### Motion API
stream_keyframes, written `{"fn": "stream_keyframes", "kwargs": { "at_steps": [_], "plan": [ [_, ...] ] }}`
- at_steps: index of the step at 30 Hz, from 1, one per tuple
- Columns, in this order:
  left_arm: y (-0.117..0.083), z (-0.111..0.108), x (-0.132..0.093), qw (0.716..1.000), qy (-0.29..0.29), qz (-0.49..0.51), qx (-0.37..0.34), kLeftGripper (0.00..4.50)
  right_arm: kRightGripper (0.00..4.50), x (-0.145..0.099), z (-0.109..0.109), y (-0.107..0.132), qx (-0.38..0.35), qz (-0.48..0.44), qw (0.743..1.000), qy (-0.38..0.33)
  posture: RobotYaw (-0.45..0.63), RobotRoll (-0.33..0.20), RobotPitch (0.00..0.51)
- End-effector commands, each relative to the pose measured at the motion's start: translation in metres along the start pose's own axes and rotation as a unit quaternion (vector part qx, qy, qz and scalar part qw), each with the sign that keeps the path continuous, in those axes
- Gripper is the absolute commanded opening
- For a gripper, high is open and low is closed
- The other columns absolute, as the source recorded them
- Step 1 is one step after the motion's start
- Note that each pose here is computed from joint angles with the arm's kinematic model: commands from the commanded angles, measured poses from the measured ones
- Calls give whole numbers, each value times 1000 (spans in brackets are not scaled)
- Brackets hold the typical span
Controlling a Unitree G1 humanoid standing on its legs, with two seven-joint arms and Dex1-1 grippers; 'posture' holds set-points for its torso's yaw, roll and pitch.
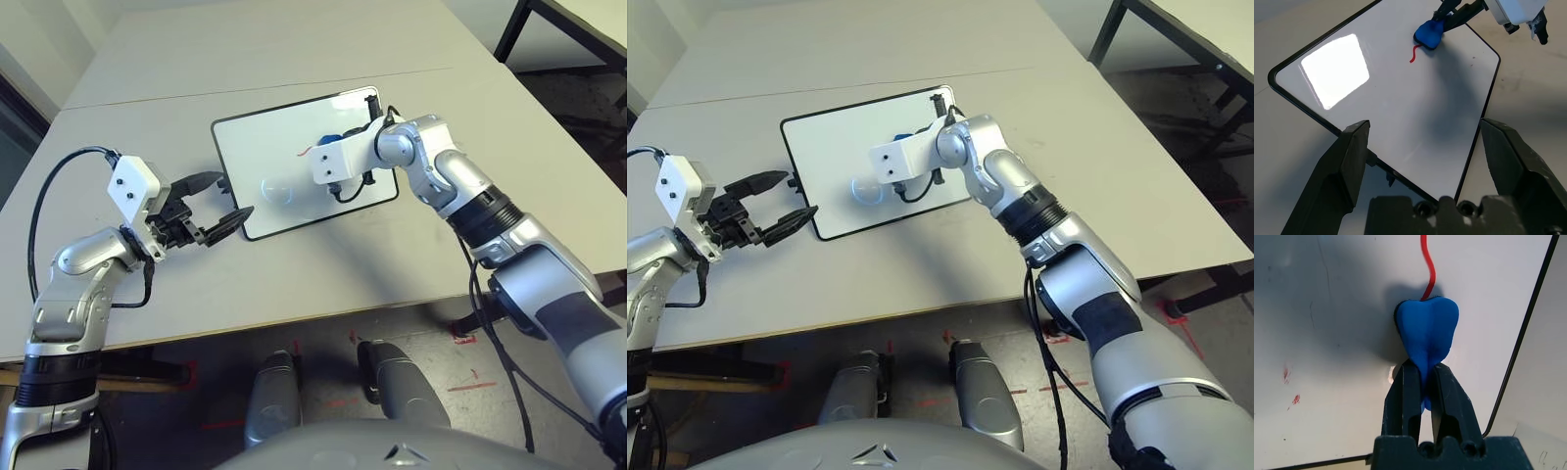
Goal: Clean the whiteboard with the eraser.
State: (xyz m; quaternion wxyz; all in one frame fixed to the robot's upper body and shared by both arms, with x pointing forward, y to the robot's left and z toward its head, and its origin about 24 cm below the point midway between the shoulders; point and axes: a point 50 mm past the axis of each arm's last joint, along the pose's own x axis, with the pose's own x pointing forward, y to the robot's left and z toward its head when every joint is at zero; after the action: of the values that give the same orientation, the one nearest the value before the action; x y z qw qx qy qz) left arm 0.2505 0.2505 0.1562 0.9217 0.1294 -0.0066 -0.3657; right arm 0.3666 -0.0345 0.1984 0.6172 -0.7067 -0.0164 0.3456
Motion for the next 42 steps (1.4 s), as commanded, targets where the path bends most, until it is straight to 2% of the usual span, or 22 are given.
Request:
{"fn": "stream_keyframes", "kwargs": {
  "at_steps": [1, 13, 20, 27, 32, 42],
  "plan": [
    [0, 1, -1, 1000, 2, 5, 5, 4500, 89, 3, 12, 1, -15, 7, 1000, -17, 4, 0, 120],
    [-1, -2, -2, 1000, 2, 7, 1, 4500, 89, 7, 44, 2, -40, 10, 997, -68, 18, 0, 121],
    [-2, -3, -3, 1000, 3, 7, 0, 4500, 89, 8, 48, 4, -44, 11, 996, -75, 20, 0, 122],
    [-1, -4, -3, 1000, 3, 6, 0, 4500, 89, 9, 32, -3, -46, 0, 998, -42, 16, 0, 121],
    [-1, -5, -1, 1000, 1, 3, 1, 4500, 89, 8, 14, -4, -49, 6, 999, -11, 4, 0, 117],
    [0, -4, 0, 1000, -1, 1, 2, 4500, 89, 3, -18, 8, -60, 35, 997, 36, 4, 0, 117]
  ]
}}
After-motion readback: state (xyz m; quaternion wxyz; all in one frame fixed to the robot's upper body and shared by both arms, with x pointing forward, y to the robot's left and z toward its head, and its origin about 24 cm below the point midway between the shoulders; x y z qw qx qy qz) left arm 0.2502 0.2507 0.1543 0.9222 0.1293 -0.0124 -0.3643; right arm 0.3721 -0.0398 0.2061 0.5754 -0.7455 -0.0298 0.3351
